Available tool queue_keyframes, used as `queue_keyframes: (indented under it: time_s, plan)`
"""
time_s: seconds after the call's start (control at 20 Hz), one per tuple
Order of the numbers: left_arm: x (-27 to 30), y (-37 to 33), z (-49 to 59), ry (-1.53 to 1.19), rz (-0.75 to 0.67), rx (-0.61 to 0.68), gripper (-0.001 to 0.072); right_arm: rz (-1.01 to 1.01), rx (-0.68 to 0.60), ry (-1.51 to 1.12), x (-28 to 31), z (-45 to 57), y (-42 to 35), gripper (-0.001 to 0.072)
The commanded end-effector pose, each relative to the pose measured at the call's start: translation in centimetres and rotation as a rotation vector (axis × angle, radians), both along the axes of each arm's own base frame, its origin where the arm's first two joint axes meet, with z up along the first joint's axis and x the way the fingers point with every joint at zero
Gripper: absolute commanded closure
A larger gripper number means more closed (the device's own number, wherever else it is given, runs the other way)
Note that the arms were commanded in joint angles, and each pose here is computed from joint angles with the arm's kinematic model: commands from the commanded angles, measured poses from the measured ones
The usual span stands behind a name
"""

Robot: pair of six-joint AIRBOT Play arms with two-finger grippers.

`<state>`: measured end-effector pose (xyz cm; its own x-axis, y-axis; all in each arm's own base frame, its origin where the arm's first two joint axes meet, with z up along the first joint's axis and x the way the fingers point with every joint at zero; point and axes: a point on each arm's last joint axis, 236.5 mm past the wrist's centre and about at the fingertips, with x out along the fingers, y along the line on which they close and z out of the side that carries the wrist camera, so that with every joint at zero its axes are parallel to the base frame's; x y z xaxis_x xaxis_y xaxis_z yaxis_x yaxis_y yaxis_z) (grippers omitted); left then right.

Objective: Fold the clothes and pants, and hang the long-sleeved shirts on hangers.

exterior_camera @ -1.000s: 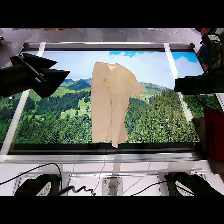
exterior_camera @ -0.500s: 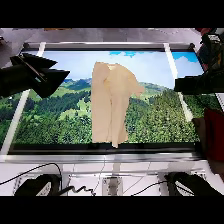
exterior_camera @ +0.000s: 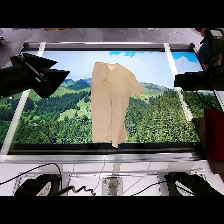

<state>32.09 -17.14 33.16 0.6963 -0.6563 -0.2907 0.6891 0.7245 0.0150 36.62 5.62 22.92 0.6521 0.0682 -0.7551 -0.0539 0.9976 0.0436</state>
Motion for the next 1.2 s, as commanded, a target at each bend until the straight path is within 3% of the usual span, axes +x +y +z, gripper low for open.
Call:
queue_keyframes:
  time_s: [0.0, 0.05, 0.1, 0.15, 0.25, 0.4, 0.5, 0.65, 0.7, 0.75, 0.8, 1.15]
  plan:
    - [0.1, -0.5, -0.3, 0.023, -0.017, -0.016, 0.0183, 0.006, 0.018, -0.104, 1.7, 1.7, 0.4, 0.0698]
    - [0.3, -0.6, -1.2, 0.053, -0.023, -0.008, 0.0203, 0.008, 0.023, -0.143, 2.3, 2.4, 0.5, 0.0698]
    - [0.9, -0.4, -2.5, 0.083, -0.019, 0.022, 0.0377, 0.01, 0.03, -0.18, 2.9, 3.1, 0.7, 0.0698]
    - [1.9, 0.3, -4.6, 0.122, -0.003, 0.083, 0.0701, 0.012, 0.033, -0.208, 3.3, 3.6, 0.8, 0.0698]
    - [3.2, 2.2, -10.7, 0.295, 0.038, 0.215, 0.0693, 0.012, 0.034, -0.242, 3.8, 4.3, 0.8, 0.0698]
    - [2.5, 3.9, -21.6, 0.651, 0.076, 0.291, 0.0694, -0.005, -0.022, -0.228, 3.6, 3.9, -0.4, 0.0698]
    - [0.3, 3.6, -28.5, 0.832, 0.086, 0.255, 0.0694, 0.021, -0.116, -0.175, 3.1, 2.8, -1.8, 0.0698]
    - [-3.3, 2.0, -36.2, 1.017, 0.15, 0.086, 0.069, 0.027, -0.186, -0.081, 2.1, 0.8, -4.2, 0.0698]
    - [-4.5, 1.2, -37.7, 1.078, 0.163, 0.02, 0.0551, 0.016, -0.194, -0.068, 2.1, 0.3, -4.9, 0.0698]
    - [-5.6, 0.2, -38.6, 1.139, 0.16, -0.045, 0.0205, -0.001, -0.195, -0.051, 2.1, -0.4, -5.6, 0.0698]
    - [-6.2, -0.6, -39.0, 1.179, 0.149, -0.085, 0.0062, -0.013, -0.194, -0.036, 2.0, -1.0, -6.2, 0.0698]
    - [-6.1, -2.5, -44.2, 1.217, 0.164, -0.01, 0.0078, -0.035, -0.197, 0.033, 2.0, -3.9, -7.3, 0.0698]
